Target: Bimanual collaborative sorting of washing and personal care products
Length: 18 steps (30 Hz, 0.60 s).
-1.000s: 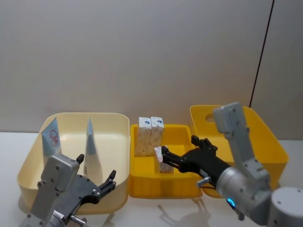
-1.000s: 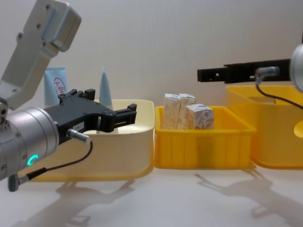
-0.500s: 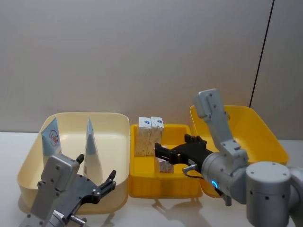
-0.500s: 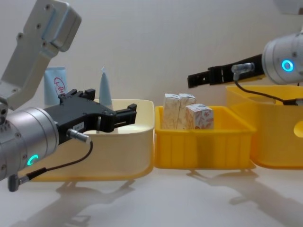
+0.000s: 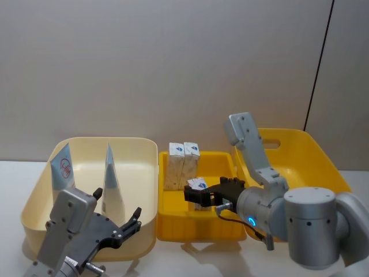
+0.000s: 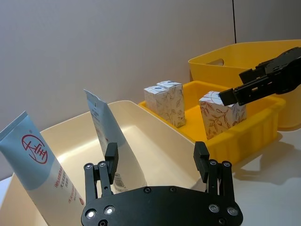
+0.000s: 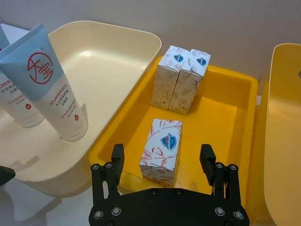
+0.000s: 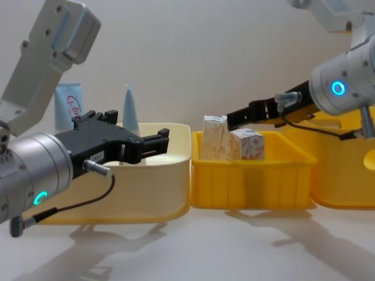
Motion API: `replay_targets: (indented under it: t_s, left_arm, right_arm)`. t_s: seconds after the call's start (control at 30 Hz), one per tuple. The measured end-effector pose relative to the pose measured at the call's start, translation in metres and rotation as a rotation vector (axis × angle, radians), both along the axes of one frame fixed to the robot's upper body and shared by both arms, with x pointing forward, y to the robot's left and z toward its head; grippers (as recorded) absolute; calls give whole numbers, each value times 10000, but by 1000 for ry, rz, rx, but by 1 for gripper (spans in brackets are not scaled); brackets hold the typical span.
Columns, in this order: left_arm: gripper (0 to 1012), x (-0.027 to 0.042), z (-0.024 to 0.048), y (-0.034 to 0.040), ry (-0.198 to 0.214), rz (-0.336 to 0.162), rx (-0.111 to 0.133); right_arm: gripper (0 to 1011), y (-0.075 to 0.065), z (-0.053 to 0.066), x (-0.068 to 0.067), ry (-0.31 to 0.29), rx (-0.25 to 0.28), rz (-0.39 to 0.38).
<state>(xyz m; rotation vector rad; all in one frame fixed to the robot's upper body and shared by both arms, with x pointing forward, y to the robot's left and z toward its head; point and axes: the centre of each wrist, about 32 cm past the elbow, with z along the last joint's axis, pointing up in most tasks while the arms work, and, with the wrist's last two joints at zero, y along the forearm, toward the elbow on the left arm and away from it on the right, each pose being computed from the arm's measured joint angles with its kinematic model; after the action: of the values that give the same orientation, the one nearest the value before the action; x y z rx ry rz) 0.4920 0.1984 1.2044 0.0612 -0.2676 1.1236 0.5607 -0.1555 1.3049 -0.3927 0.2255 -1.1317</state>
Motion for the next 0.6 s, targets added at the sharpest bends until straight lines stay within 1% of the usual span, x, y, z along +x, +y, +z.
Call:
replay_targets:
  t_s: [0.27, 0.6]
  left_arm:
    - [999, 0, 0, 0, 0, 0, 0]
    - [999, 0, 0, 0, 0, 0, 0]
  right_arm:
    - [1001, 41, 1, 88, 26, -5, -7]
    - [1001, 106, -11, 182, 46, -33, -20]
